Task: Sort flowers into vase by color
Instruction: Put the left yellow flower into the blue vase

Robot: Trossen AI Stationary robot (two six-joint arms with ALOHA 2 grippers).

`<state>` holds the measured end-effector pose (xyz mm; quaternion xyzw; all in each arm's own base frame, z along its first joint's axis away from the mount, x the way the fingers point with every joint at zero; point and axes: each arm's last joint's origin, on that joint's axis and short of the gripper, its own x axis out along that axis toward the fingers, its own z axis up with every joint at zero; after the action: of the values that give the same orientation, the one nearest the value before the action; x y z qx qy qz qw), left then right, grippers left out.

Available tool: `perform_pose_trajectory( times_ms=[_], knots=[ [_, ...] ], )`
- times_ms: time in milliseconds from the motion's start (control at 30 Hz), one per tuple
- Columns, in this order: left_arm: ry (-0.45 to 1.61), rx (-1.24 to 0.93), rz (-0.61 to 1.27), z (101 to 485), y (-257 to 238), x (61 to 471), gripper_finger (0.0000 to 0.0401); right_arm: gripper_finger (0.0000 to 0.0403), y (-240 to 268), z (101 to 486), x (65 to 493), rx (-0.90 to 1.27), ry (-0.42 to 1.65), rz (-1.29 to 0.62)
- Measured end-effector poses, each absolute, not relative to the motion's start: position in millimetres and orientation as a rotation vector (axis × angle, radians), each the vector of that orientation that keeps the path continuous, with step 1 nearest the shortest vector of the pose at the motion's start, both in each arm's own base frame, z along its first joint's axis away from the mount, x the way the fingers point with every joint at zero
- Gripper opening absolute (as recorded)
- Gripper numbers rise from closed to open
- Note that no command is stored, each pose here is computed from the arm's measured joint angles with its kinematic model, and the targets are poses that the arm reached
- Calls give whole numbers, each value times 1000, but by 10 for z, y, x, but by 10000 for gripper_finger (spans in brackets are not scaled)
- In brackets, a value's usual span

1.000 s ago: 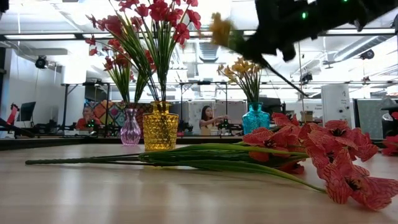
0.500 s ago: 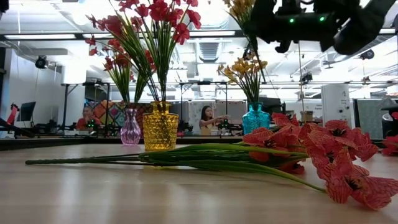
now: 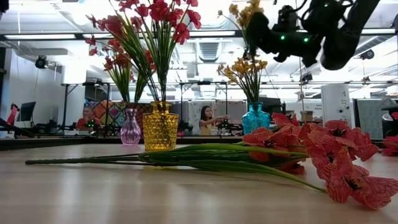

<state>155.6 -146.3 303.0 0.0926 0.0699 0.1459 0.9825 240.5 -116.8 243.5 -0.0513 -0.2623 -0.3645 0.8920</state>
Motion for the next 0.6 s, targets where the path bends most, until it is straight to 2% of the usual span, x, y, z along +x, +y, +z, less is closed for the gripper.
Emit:
perform_pose_trajectory(
  times_ms=[600],
  knots=[
    [147,197,294,3021,-1461,1554,268,33,-1313,2368,2558,-309,-456,-728]
  ],
)
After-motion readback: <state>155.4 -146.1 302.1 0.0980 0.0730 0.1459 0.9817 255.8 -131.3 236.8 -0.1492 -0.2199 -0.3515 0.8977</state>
